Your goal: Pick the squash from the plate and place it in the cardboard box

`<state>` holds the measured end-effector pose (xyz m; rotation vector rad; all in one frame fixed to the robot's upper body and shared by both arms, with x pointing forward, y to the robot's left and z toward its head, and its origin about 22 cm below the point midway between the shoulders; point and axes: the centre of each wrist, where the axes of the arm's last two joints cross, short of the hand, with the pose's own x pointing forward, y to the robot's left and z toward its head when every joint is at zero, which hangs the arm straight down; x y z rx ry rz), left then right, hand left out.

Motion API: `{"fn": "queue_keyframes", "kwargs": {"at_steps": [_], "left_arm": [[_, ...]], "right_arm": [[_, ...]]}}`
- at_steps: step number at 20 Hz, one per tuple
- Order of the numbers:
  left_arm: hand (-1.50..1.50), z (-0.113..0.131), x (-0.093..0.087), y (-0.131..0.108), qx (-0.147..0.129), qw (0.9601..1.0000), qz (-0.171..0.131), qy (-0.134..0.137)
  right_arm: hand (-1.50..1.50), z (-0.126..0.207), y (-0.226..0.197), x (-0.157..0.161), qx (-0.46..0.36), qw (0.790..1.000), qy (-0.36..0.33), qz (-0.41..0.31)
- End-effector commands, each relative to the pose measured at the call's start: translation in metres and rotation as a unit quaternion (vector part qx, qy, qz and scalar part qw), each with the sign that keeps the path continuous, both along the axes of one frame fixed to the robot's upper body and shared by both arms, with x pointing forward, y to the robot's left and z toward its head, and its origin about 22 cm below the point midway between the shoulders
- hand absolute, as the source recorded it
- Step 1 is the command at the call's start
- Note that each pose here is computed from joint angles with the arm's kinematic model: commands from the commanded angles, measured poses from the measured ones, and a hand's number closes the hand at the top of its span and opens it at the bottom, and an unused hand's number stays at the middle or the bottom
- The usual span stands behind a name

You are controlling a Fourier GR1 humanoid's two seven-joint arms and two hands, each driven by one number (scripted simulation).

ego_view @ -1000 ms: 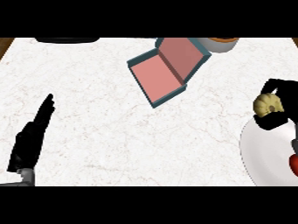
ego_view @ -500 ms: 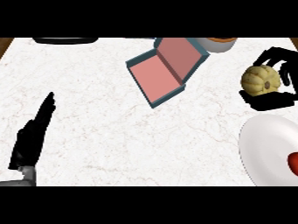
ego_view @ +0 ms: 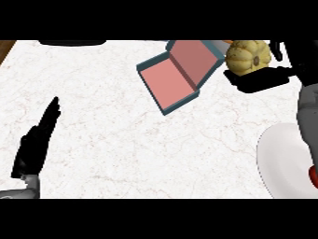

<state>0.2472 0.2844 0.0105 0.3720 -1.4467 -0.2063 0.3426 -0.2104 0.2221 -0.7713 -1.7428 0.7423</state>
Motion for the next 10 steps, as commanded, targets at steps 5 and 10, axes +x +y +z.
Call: {"fn": "queue_keyframes", "kwargs": {"at_steps": [5, 10], "left_arm": [[0.0, 0.0, 0.001, -0.014, 0.006, 0.9999, -0.009, -0.004], [0.0, 0.001, -0.006, -0.004, 0.0, 1.0, -0.007, -0.004]], "right_arm": [[1.5, 0.031, 0.049, 0.055, -0.013, 1.0, 0.027, 0.002], [1.5, -0.001, 0.081, 0.078, -0.017, 0.998, 0.057, 0.003]]}}
